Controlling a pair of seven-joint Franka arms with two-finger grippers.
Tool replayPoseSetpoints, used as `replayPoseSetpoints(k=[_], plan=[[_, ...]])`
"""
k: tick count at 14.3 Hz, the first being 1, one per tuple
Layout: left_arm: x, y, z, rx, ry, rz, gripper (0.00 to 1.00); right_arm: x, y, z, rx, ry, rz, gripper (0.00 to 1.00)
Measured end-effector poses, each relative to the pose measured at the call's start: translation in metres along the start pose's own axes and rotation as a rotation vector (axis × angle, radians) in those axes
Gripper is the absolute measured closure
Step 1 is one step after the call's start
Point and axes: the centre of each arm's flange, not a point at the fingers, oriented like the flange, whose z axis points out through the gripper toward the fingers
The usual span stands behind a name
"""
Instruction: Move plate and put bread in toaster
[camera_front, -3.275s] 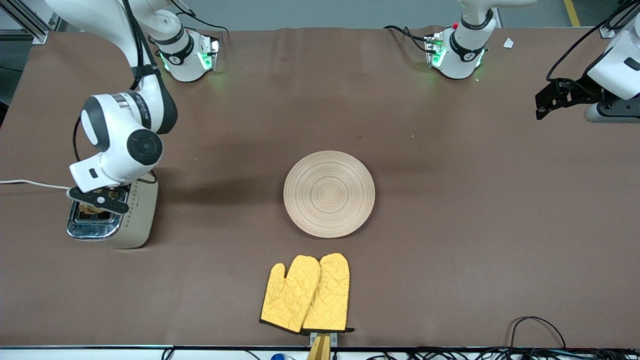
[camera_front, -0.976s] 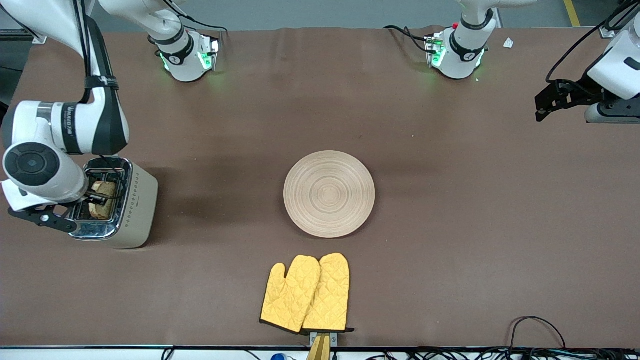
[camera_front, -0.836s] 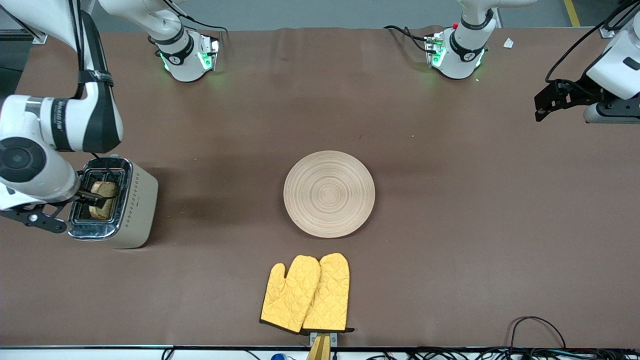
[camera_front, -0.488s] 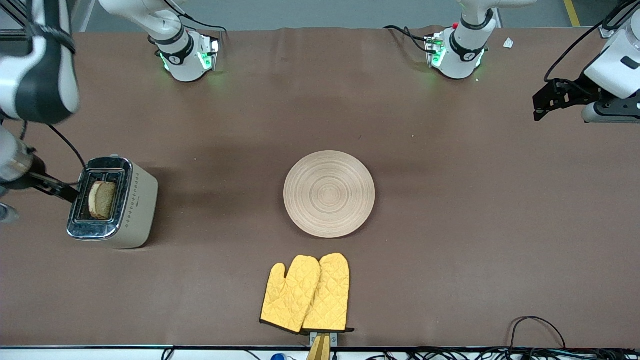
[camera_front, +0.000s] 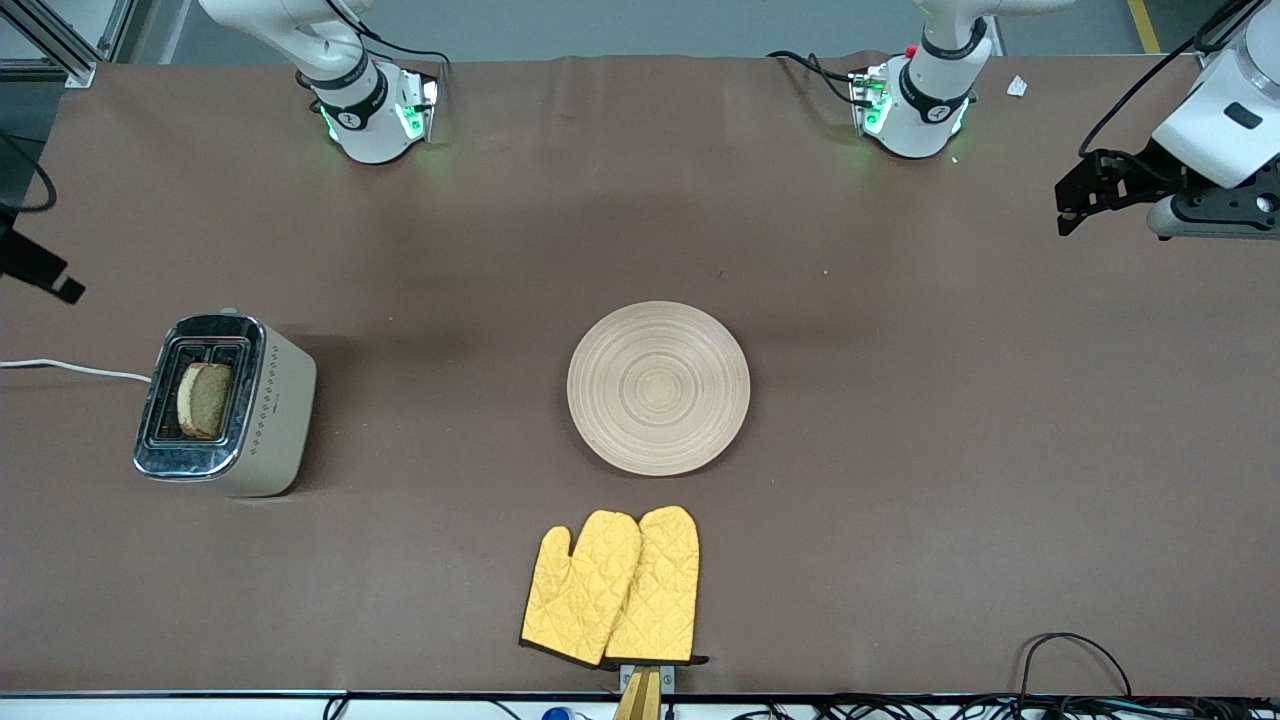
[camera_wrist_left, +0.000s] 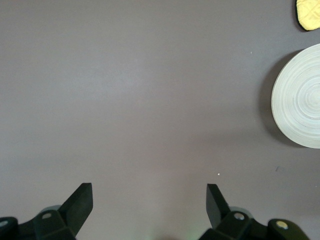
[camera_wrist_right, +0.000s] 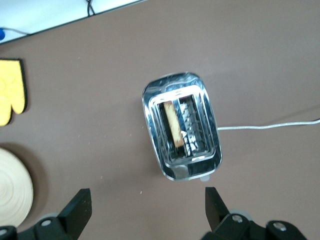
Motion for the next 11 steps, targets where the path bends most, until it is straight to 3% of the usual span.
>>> replayPoseSetpoints(k=[5,11], plan=[[0.003,-0.005,-0.005,-0.001,0.013,-0.010,0.00,-0.019,-0.032,0.011,-0.002,-0.063,-0.069,0.00],[0.005,-0.006,-0.003,-0.002,0.008,-0.011,0.00,-0.020,-0.035,0.014,-0.023,-0.065,-0.080,0.00]])
